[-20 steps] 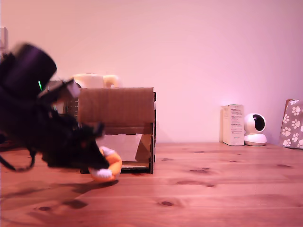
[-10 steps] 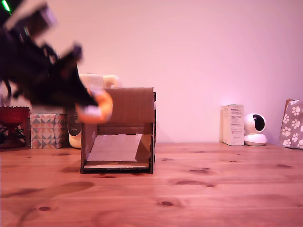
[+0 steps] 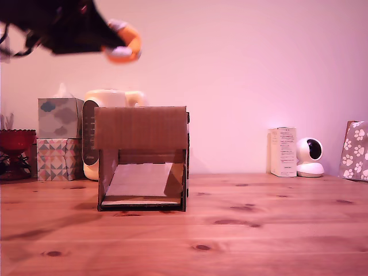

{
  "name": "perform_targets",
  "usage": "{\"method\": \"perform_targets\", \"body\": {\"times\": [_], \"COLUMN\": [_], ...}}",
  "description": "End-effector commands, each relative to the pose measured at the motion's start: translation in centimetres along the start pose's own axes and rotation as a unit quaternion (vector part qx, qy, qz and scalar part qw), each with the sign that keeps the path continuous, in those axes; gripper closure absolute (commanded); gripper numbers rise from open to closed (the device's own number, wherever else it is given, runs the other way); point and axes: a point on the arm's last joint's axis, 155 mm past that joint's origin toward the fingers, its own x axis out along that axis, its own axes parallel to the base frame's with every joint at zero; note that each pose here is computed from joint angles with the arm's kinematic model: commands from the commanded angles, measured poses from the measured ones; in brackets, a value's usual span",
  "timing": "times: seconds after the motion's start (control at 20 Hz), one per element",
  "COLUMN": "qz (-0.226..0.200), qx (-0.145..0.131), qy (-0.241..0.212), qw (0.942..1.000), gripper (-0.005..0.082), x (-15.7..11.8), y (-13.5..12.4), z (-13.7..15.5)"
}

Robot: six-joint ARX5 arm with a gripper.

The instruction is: Drop the footbag into the cardboard dice tower

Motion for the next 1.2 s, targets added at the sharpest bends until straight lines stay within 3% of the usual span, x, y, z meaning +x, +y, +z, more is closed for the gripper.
{"method": "perform_targets", "body": {"times": [0.0, 0.35, 0.55, 0.9, 0.95, 1.1, 1.15], "qz": [0.004, 0.024, 0.041, 0.053, 0.052, 0.032, 0.024], "qx": [0.009, -0.003, -0.012, -0.004, -0.003, -0.01, -0.017], "qy": [0.003, 0.099, 0.128, 0.136, 0.136, 0.158, 0.172], "qw": [0.9999, 0.9948, 0.9908, 0.9893, 0.9893, 0.9869, 0.9846], "gripper": [0.0677, 0.0677, 0.0677, 0.0669, 0.0621, 0.0236, 0.0205], "x": [1.1, 7.6, 10.4, 10.9, 10.9, 10.6, 10.3], "y": [0.3, 2.7, 5.1, 6.8, 6.9, 6.0, 5.6], "z": [1.0, 0.0, -1.6, -2.4, -2.4, -3.3, -3.8]}}
